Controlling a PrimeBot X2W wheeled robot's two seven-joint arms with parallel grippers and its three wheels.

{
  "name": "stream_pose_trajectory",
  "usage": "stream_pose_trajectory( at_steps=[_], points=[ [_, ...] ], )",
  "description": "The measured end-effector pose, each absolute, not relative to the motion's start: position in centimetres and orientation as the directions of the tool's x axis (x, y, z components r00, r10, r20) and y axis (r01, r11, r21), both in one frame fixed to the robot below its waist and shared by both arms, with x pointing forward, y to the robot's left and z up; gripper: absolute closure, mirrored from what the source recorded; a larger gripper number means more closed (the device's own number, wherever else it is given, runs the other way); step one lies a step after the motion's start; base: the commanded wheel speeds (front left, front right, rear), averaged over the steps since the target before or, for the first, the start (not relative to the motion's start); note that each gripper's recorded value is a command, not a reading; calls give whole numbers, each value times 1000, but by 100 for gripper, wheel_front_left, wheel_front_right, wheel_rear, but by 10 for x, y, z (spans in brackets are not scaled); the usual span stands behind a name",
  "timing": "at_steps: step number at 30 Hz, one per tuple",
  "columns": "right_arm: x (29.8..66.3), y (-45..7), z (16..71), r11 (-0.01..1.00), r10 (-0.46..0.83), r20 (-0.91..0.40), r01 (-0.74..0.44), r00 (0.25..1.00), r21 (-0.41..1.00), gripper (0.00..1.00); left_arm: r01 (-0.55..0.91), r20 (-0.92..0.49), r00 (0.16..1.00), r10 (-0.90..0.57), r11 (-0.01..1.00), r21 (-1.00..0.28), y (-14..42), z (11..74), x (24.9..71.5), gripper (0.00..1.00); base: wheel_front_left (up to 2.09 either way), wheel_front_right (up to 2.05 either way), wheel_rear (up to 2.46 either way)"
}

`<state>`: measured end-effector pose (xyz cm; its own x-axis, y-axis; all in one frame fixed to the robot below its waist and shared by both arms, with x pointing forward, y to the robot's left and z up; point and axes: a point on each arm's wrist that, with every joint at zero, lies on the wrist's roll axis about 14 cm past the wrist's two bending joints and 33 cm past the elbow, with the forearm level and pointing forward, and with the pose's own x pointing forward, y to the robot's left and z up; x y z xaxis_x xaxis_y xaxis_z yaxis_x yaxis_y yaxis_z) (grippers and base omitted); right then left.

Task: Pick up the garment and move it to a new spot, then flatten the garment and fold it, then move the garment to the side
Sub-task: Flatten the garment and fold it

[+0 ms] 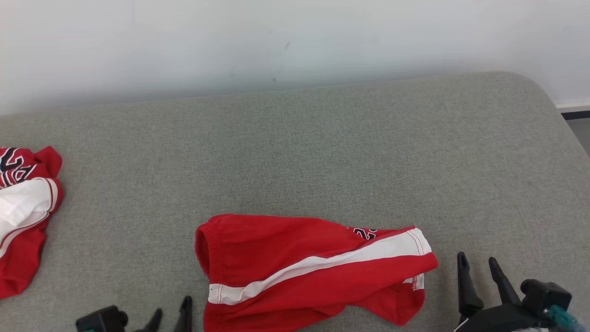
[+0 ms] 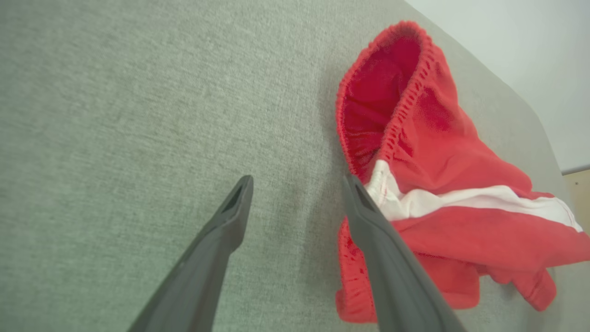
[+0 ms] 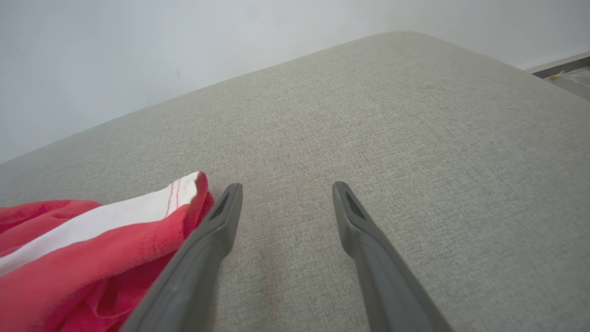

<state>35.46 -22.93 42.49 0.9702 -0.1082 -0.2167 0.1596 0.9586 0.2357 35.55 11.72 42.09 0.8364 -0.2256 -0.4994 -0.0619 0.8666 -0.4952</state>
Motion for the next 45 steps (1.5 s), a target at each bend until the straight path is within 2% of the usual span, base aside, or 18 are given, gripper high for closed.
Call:
stream_pose_trajectory(
  at_steps=[3,6,13,17,22,24,27,28,29,30,32,34,35,45],
  points=[
    [355,-234,427,952,-108,-257,174,960,251,0,-48,-478,855,-203,885,-462,130,431,361,0,0,0,0],
    [361,-237,439,965,-99,-276,160,956,207,0,12,-486,839,-243,902,-431,126,436,361,0,0,0,0],
    [371,-222,460,987,-25,-367,81,930,138,0,189,-548,747,-377,910,-369,91,442,366,0,0,0,0],
    [373,-205,469,991,28,-391,25,920,128,0,215,-600,700,-388,915,-342,83,437,369,0,0,0,0],
    [373,-201,473,993,41,-405,8,913,119,0,217,-653,657,-378,924,-316,83,427,369,0,0,0,0],
    [373,-202,474,994,36,-409,10,912,110,0,221,-662,646,-381,923,-316,82,425,369,6,0,0,0],
    [374,-205,472,995,27,-416,17,909,102,0,220,-668,638,-382,923,-316,82,422,370,24,0,0,0],
    [374,-206,472,995,24,-418,19,908,100,0,220,-669,637,-382,922,-317,82,422,370,34,0,0,0],
    [374,-206,472,995,23,-418,20,908,98,0,221,-669,636,-384,922,-319,81,421,371,36,0,0,0],
    [375,-206,472,995,21,-419,21,908,97,0,222,-669,636,-386,921,-320,81,421,372,47,0,0,0],
    [375,-206,470,995,23,-423,20,906,97,0,225,-666,637,-388,920,-321,80,422,374,61,0,0,0],
    [376,-205,470,995,26,-425,17,905,97,0,226,-671,631,-389,920,-322,79,420,373,83,0,0,0],
    [376,-204,469,995,27,-427,16,904,97,0,227,-673,628,-391,919,-323,78,419,372,100,0,0,0],
    [382,-203,476,997,29,-424,5,905,79,0,226,-675,616,-406,912,-342,75,417,369,100,0,0,0]
  ],
)
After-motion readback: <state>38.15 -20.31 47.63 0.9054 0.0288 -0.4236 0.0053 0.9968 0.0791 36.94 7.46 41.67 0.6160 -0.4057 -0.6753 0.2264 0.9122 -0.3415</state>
